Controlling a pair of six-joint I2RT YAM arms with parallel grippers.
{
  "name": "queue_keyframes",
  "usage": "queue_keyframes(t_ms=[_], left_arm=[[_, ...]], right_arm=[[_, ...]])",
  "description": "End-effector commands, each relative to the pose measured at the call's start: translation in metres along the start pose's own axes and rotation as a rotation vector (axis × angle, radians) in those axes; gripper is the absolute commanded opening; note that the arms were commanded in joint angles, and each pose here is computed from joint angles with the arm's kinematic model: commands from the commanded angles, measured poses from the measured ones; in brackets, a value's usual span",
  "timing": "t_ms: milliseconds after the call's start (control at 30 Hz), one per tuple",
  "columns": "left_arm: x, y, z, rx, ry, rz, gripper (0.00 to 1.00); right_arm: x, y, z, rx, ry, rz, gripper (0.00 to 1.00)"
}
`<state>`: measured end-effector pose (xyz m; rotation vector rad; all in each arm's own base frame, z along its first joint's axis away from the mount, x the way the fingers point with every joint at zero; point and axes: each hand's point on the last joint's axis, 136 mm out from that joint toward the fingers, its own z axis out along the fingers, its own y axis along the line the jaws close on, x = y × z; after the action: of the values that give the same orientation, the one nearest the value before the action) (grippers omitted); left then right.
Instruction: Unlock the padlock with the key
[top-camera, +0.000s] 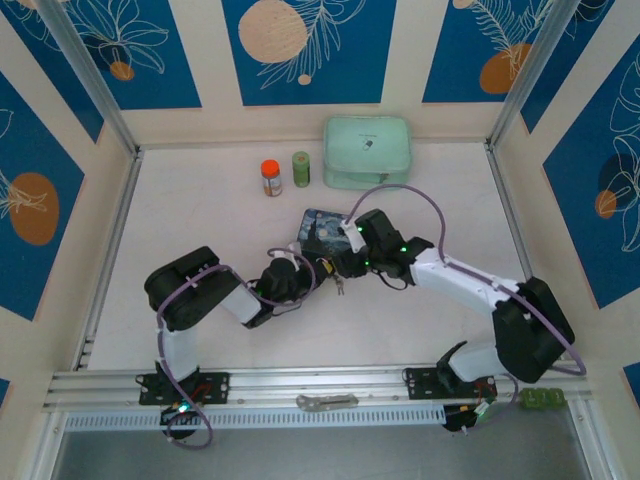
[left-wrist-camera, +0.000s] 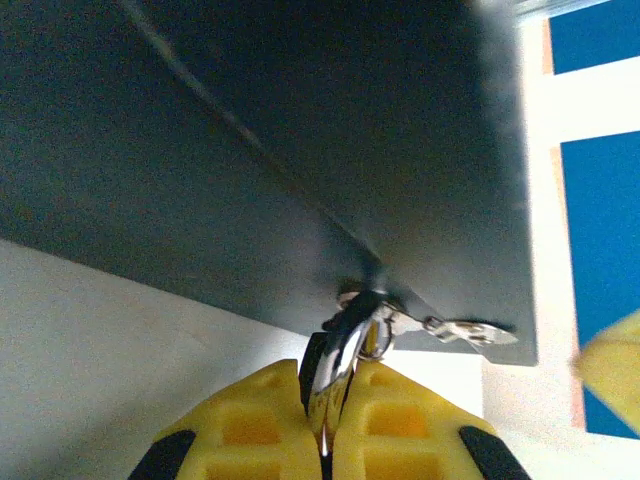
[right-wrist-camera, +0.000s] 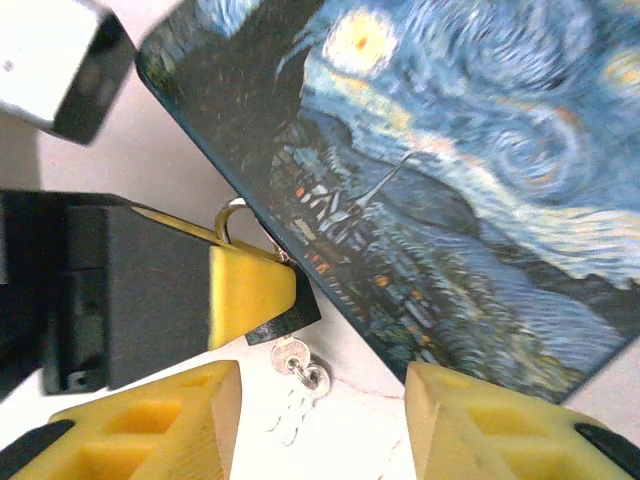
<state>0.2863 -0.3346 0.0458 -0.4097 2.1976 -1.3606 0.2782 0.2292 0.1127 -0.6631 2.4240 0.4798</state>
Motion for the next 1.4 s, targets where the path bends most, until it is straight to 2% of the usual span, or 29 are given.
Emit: queue_keyframes(t_ms=[0, 200, 233, 333, 400, 500, 700, 933, 1100, 1367], left_arm=[[0.001, 0.002, -0.003, -0.032, -0.002, 0.056, 0.01], [0.0, 0.004, -0.007, -0.07, 0.001, 0.088, 0.08], [0.0, 0.004, -0.008, -0.069, 0.0, 0.089, 0.14], [-0.002, 0.002, -0.013, -0.063, -0.005, 0.078, 0.42], [-0.003, 0.0, -0.019, -0.058, -0.013, 0.067, 0.51], [-0.011, -0.006, -0.034, -0.061, -0.044, 0.068, 0.58], [-0.037, -0.014, -0.066, -0.153, -0.113, 0.133, 0.72], [-0.088, -0.001, -0.09, -0.193, -0.216, 0.072, 0.79], [-0.117, -0.003, -0.093, -0.138, -0.266, 0.033, 0.78], [-0.121, 0.005, -0.099, -0.126, -0.28, 0.003, 0.78]], right_arm=[[-0.015, 0.009, -0.02, -0.097, -0.094, 0.129, 0.47], [-0.016, -0.001, -0.034, -0.102, -0.15, 0.208, 0.48], [-0.016, -0.002, -0.034, -0.102, -0.151, 0.215, 0.48], [-0.015, -0.003, -0.034, -0.1, -0.144, 0.214, 0.48], [-0.014, -0.003, -0.034, -0.092, -0.14, 0.206, 0.48], [-0.013, 0.0, -0.036, -0.085, -0.13, 0.196, 0.48], [-0.01, 0.01, -0.035, -0.077, -0.119, 0.153, 0.49], [0.006, 0.04, -0.016, -0.084, -0.022, 0.065, 0.49], [0.016, 0.057, 0.013, 0.015, 0.087, -0.057, 0.49], [0.02, 0.042, 0.047, 0.236, 0.207, -0.165, 0.48]])
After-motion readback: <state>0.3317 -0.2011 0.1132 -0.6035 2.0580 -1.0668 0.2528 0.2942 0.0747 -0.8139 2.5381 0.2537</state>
